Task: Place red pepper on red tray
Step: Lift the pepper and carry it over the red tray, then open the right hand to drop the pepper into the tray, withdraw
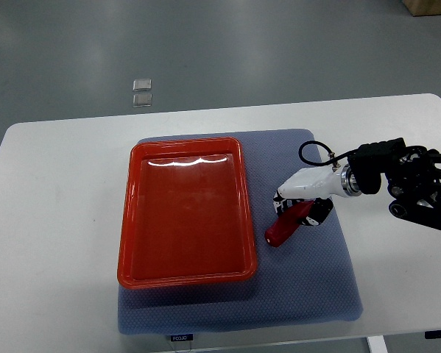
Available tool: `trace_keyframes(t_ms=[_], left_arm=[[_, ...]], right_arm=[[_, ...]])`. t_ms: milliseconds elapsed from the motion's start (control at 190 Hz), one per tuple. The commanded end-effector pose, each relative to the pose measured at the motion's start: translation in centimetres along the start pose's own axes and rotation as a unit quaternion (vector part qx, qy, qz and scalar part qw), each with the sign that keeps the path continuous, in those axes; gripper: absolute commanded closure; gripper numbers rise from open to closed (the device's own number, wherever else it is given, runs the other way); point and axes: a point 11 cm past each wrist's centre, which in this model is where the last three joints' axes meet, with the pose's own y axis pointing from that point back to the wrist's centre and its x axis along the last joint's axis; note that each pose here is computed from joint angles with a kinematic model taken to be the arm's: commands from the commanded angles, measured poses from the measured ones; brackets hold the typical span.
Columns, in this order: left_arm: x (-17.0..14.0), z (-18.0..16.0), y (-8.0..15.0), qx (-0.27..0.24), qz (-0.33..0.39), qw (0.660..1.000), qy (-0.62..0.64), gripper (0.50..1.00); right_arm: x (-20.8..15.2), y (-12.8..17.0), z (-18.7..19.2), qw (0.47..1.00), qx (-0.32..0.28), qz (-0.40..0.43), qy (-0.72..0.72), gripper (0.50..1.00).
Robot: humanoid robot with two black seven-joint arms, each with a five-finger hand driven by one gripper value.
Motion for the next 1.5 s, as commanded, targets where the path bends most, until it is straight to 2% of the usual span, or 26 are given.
trace_keyframes(t_ms=[0, 116, 364, 559, 1029, 1219, 1408, 1493], left_arm=[[0.0, 0.0, 0.0, 0.000, 0.001, 1.000, 0.000, 0.500], [0.0, 0.0, 0.0, 0.000, 0.001, 1.000, 0.000, 0.500], [0.0, 0.0, 0.0, 0.000, 0.000, 1.000, 0.000, 0.500], [0.0, 0.0, 0.0, 0.000, 0.000, 1.000, 0.000, 0.500], [0.0, 0.0, 0.0, 0.000, 0.001, 1.000, 0.000, 0.500], [0.0, 0.0, 0.0, 0.000, 0.000, 1.000, 0.000, 0.500], [0.0, 0.0, 0.0, 0.000, 0.000, 1.000, 0.000, 0.500], [0.0, 0.0, 0.0, 0.000, 0.000, 1.000, 0.000, 0.500]], right_arm=[[0.3, 0.1, 0.2, 1.000, -0.002, 0.008, -0.001, 1.000], [1.3, 0.5, 0.7, 1.000, -0.009, 0.025, -0.009, 1.000], [6.4, 1.4, 1.4, 0.997, -0.019, 0.077, -0.006, 1.000], [11.2, -1.1, -1.9, 0.994, 0.014, 0.106, -0.010, 1.000], [12.5, -10.0, -11.2, 0.994, 0.065, 0.082, 0.034, 1.000], [12.3, -10.3, -9.5, 0.996, 0.039, 0.081, 0.026, 1.000], [12.3, -10.3, -9.0, 0.995, 0.034, 0.091, 0.023, 0.763], [12.3, -10.3, -9.1, 0.995, 0.035, 0.091, 0.021, 0.711]])
